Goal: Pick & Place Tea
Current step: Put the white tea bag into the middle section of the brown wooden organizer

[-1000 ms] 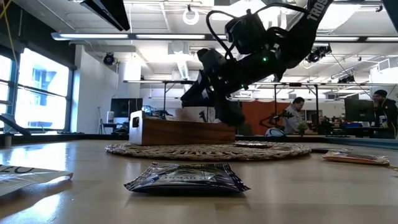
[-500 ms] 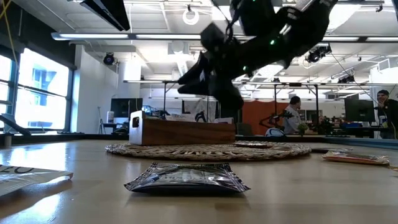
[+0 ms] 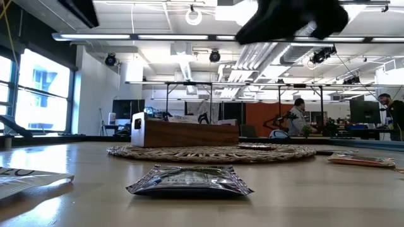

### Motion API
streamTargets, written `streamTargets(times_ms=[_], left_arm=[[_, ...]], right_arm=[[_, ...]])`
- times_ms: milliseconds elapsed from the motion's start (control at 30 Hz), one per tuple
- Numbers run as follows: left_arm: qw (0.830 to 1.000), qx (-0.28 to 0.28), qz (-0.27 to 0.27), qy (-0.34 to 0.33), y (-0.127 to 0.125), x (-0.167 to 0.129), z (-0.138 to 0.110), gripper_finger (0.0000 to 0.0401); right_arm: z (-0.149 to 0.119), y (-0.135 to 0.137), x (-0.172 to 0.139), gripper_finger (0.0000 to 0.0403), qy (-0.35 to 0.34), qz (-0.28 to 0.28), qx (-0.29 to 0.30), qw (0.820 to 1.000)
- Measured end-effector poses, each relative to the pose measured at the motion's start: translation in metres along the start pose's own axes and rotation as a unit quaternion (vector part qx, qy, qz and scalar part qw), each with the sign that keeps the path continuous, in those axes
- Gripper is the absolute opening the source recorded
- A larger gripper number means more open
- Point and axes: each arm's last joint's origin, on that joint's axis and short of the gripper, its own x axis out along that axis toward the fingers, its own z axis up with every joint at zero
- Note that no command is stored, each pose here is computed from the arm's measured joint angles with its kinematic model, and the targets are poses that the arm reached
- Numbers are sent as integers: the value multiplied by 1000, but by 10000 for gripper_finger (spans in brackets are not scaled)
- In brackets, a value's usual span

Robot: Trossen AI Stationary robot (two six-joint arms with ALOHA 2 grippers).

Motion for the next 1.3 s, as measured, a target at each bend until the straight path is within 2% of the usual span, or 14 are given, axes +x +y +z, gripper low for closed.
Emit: streamTargets(times_ms=[167, 300, 433, 567, 633, 700, 867, 1000, 1167, 1300], left_arm=[[999, 29, -35, 13, -10, 4, -30, 99], [990, 31, -120, 63, -31, 16, -54, 99], [963, 24, -252, 92, -58, 27, -69, 99], [920, 6, -380, 98, -78, 32, -79, 99], [904, -17, -415, 99, -88, 38, -83, 99], [897, -20, -429, 104, -96, 45, -88, 99], [900, 67, -418, 100, -105, 59, -99, 99], [895, 124, -411, 120, -113, 76, -109, 99], [884, 159, -407, 170, -123, 89, -129, 99], [877, 152, -412, 193, -130, 97, -137, 99]], right_arm=[[-13, 19, -30, 83, -28, 14, 77, 997], [-32, 42, -38, 83, -76, 33, 121, 989], [-41, 52, -40, 83, -130, 27, 117, 984], [-40, 50, -42, 83, -161, 14, 115, 980], [-40, 50, -42, 83, -162, 14, 118, 980], [-40, 50, -42, 83, -163, 22, 126, 978], [-39, 51, -42, 83, -169, 47, 139, 975], [-39, 52, -42, 83, -170, 56, 154, 972], [-39, 52, -42, 83, -170, 68, 170, 968], [-40, 53, -41, 83, -166, 69, 167, 969]])
